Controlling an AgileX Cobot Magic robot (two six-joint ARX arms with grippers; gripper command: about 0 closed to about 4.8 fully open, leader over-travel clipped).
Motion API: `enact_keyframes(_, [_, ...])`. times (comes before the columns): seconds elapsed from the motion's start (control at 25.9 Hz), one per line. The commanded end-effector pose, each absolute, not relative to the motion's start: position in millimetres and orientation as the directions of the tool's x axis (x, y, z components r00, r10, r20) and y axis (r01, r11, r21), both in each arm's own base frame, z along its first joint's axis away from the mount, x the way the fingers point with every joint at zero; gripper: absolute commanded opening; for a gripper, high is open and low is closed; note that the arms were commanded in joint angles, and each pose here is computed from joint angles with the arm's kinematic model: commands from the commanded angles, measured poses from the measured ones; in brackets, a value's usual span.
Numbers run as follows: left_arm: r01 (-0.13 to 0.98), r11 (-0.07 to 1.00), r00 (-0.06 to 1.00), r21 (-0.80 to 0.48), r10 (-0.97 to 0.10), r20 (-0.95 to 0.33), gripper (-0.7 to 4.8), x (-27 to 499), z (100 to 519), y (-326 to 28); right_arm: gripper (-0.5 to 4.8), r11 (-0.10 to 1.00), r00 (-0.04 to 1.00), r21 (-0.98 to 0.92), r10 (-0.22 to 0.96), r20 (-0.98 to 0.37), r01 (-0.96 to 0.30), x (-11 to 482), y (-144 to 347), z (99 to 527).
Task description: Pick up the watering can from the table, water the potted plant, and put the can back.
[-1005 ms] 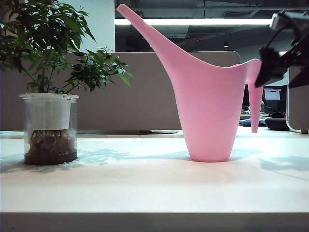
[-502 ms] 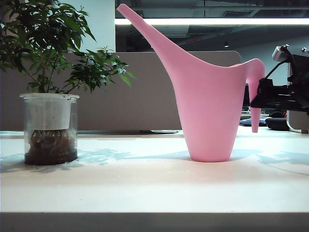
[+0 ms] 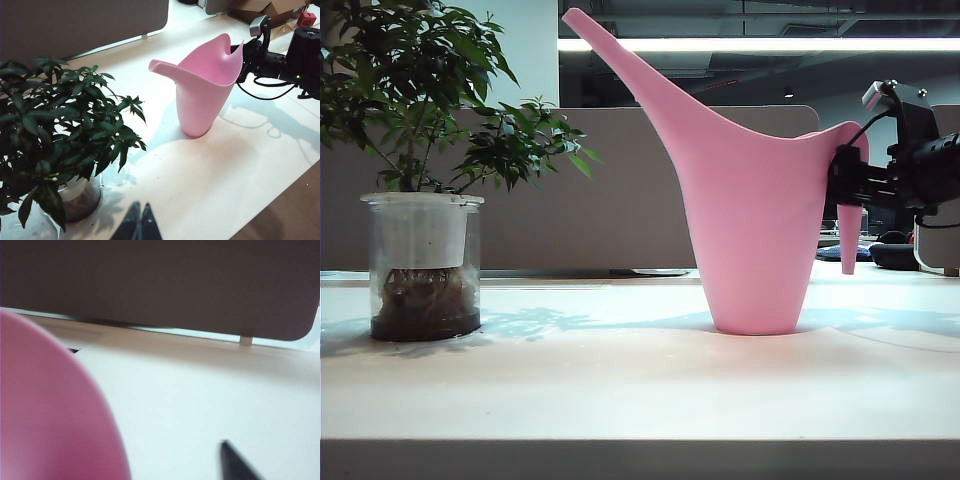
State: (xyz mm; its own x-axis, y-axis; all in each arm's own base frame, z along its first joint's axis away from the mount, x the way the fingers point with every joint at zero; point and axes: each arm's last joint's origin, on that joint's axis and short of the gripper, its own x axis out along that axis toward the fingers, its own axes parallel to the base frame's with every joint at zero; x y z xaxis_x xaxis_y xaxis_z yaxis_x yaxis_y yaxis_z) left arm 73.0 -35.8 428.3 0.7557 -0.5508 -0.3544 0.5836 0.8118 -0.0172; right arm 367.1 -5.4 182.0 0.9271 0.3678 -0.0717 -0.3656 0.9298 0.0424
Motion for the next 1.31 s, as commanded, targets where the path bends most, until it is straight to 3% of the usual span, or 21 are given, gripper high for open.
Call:
enact_keyframes(0.04, [0.583,0.813,0.761,-0.01,-0.55,-0.345,-0.05,73,430,-36,3.0,0.929,0.927,0.042,0.369,-0.068,-0.367,367,-5,183])
enact_keyframes(0.15, [0.583,0.813,0.761,-0.01,-0.55,-0.346,-0.05,73,430,-36,2.75,0.929,0.926,0.048,0.369,-0.082,-0.366,367,-6,182])
enact_keyframes(0.31, [0.583,0.813,0.76,-0.01,-0.55,-0.346,-0.05,73,430,-36,1.21,0.929,0.924,0.053,0.37,-0.092,-0.367,367,-5,181])
enact_keyframes(0.39, [0.582,0.813,0.761,-0.011,-0.55,-0.346,-0.05,73,430,-35,0.8,0.929,0.924,0.052,0.37,-0.091,-0.367,367,-5,181])
enact_keyframes(0.5, [0.582,0.813,0.761,-0.011,-0.55,-0.345,-0.05,73,430,-36,0.8,0.929,0.926,0.047,0.371,-0.075,-0.368,367,-5,183])
enact_keyframes(0.7, [0.582,0.813,0.761,-0.011,-0.55,-0.345,-0.05,73,430,-36,0.8,0.933,0.932,0.008,0.358,0.059,-0.359,362,-5,213])
enact_keyframes(0.93, [0.583,0.812,0.76,-0.011,-0.55,-0.346,-0.05,73,430,-36,0.81,0.972,0.955,-0.043,0.237,0.18,-0.233,349,-2,265])
enact_keyframes(1.31, [0.583,0.813,0.765,-0.008,-0.551,-0.334,-0.05,73,431,-36,0.84,0.927,0.973,-0.348,0.193,0.123,-0.139,345,48,355])
